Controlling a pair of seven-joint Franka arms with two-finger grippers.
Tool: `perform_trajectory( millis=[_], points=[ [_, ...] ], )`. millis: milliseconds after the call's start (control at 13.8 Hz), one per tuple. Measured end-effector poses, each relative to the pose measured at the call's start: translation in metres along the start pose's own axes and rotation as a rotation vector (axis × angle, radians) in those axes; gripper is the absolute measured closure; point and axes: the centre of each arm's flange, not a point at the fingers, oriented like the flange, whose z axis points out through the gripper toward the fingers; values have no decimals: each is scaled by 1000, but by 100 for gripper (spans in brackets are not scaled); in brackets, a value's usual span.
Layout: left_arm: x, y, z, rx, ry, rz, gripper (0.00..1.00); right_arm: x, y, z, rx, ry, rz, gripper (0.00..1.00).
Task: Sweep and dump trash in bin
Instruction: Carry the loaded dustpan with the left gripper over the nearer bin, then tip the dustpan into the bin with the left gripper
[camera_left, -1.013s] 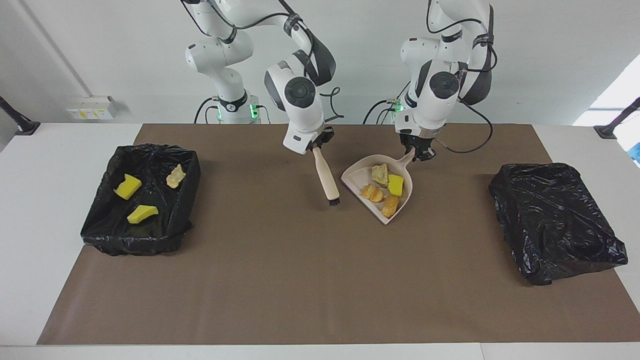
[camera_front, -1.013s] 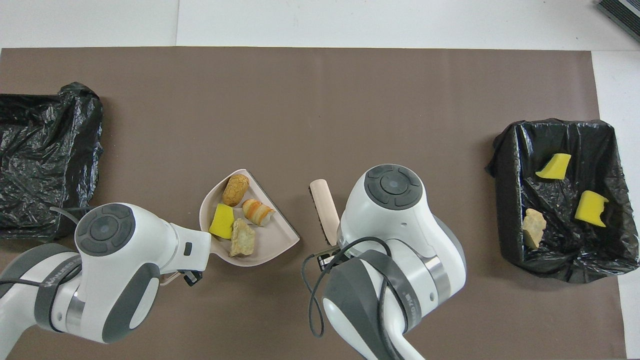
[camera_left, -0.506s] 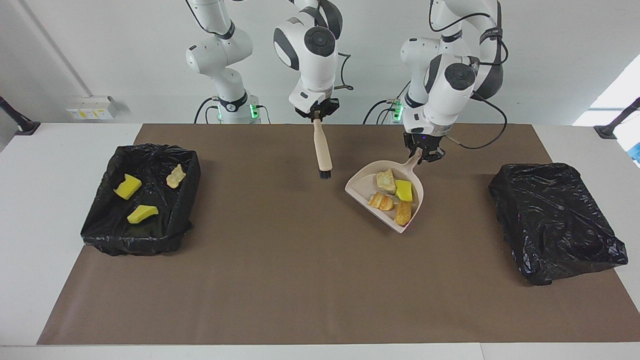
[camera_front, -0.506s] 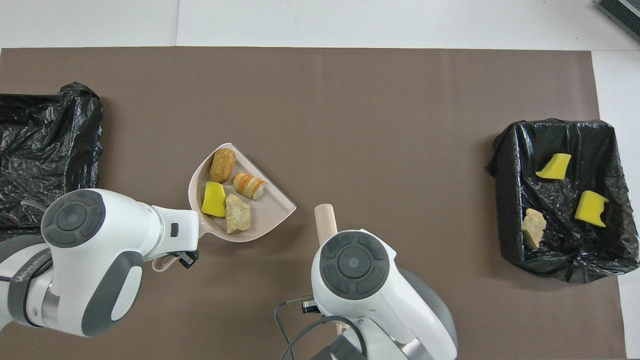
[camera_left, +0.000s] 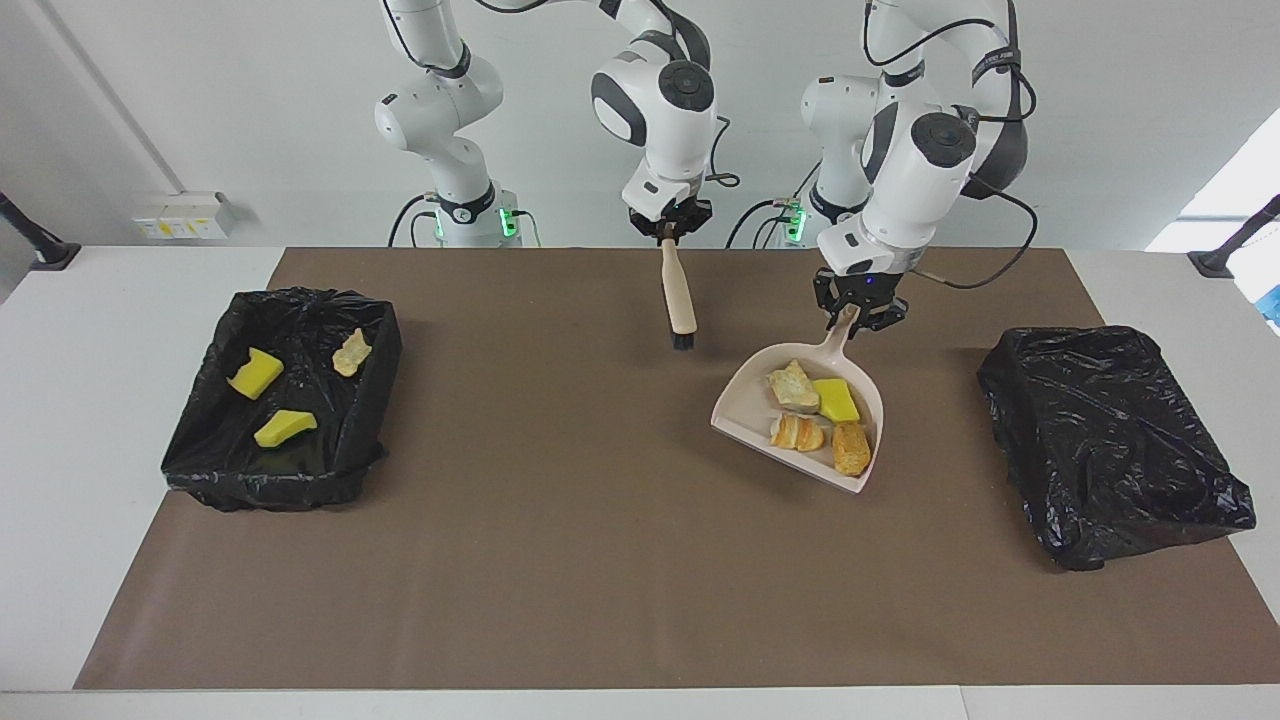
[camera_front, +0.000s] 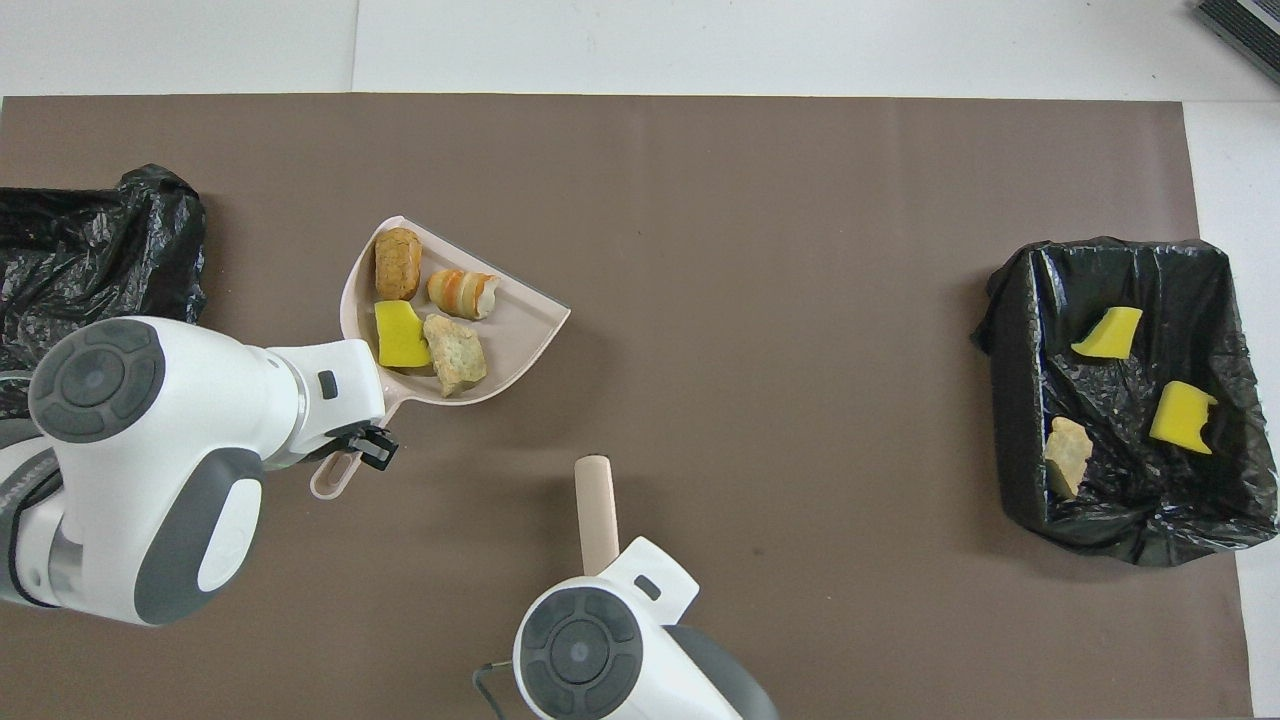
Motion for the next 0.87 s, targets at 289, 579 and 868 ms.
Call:
perform_trajectory(
  millis=[289,579,868],
  points=[
    [22,-63,-28,11,63,-100,69,-15,-38,54,-4,12,21,74],
    [-3,-145,-54,29,77,-23,69,-11,-35,59,-16,1,30,64],
    [-36,-211,-76,24,47,168,69,-1,-27,31,-46,-33,46,37]
  ],
)
